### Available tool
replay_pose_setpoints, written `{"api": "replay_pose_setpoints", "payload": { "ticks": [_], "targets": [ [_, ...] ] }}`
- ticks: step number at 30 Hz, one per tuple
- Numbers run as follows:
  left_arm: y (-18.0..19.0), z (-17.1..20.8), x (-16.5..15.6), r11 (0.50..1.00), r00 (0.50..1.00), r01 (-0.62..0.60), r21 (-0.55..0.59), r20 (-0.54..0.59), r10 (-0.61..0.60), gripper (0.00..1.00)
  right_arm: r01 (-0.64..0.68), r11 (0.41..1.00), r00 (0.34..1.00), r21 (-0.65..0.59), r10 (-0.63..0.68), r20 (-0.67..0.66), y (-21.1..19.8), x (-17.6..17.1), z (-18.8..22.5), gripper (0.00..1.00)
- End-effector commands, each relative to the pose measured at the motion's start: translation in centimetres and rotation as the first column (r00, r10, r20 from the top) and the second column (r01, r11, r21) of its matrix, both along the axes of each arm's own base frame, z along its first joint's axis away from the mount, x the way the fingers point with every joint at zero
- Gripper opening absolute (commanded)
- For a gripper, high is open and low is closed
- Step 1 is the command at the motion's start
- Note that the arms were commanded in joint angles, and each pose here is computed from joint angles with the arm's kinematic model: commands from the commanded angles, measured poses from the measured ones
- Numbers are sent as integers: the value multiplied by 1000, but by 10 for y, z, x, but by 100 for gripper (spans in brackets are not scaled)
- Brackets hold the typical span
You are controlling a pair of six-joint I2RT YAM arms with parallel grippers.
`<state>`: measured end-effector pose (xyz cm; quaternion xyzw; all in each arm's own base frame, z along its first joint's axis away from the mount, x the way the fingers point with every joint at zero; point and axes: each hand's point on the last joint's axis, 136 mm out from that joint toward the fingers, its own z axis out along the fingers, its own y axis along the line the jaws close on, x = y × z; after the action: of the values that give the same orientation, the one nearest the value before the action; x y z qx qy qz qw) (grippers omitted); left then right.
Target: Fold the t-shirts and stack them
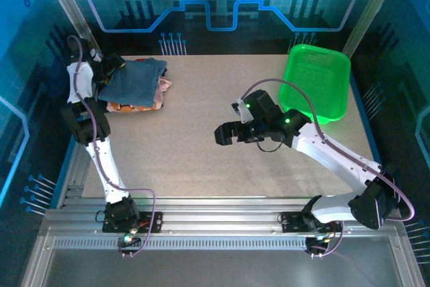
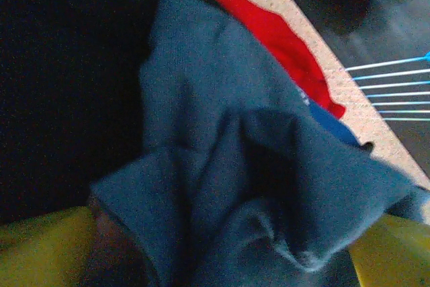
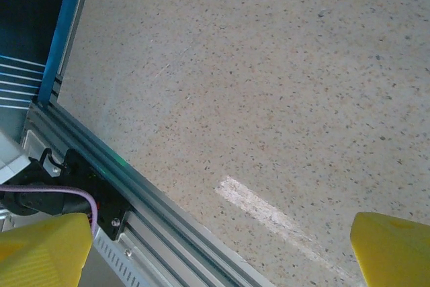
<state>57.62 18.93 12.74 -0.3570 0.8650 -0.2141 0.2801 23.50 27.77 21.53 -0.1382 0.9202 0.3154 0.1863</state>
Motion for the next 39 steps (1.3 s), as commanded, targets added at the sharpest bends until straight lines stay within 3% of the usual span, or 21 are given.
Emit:
{"api": "replay_pose_setpoints", "payload": {
  "ticks": [1,6,11,16,19,25,28,31,34,37,39],
  "targets": [
    [13,68,-4,999,990,-46,-24,131,49,99,-10,1000,999,5,10,31,8,-3,15,100],
    [0,167,-28,999,953,-47,-20,298,51,99,40,998,996,-40,-37,80,-13,-11,25,100],
    [-37,242,-77,1000,912,-8,20,410,-1,99,120,991,976,-60,-107,187,-60,-27,49,100],
    [-112,273,-146,967,890,70,244,423,-171,99,270,960,926,-71,-238,294,-135,-48,59,100],
    [-148,253,-192,923,892,86,375,384,-239,99,394,914,874,-96,-340,347,-181,-55,52,100],
    [-158,184,-280,917,844,-104,386,523,-124,99,583,778,777,-233,-451,440,-241,-39,9,100],
    [-161,145,-304,886,838,-101,452,519,-168,99,653,700,730,-289,-481,485,-264,-20,-23,100],
    [-166,115,-311,848,833,-66,525,497,-243,99,713,648,654,-267,-479,585,-280,-1,-36,100],
    [-170,88,-301,832,814,-62,551,510,-278,99,732,659,572,-176,-453,684,-281,20,-37,100],
    [-170,66,-283,825,782,-91,558,553,-288,99,735,664,556,-137,-475,682,-282,38,-49,100],
    [-163,57,-270,814,786,-115,569,553,-275,99,723,685,533,-88,-472,702,-277,52,-53,100]
  ]
}}
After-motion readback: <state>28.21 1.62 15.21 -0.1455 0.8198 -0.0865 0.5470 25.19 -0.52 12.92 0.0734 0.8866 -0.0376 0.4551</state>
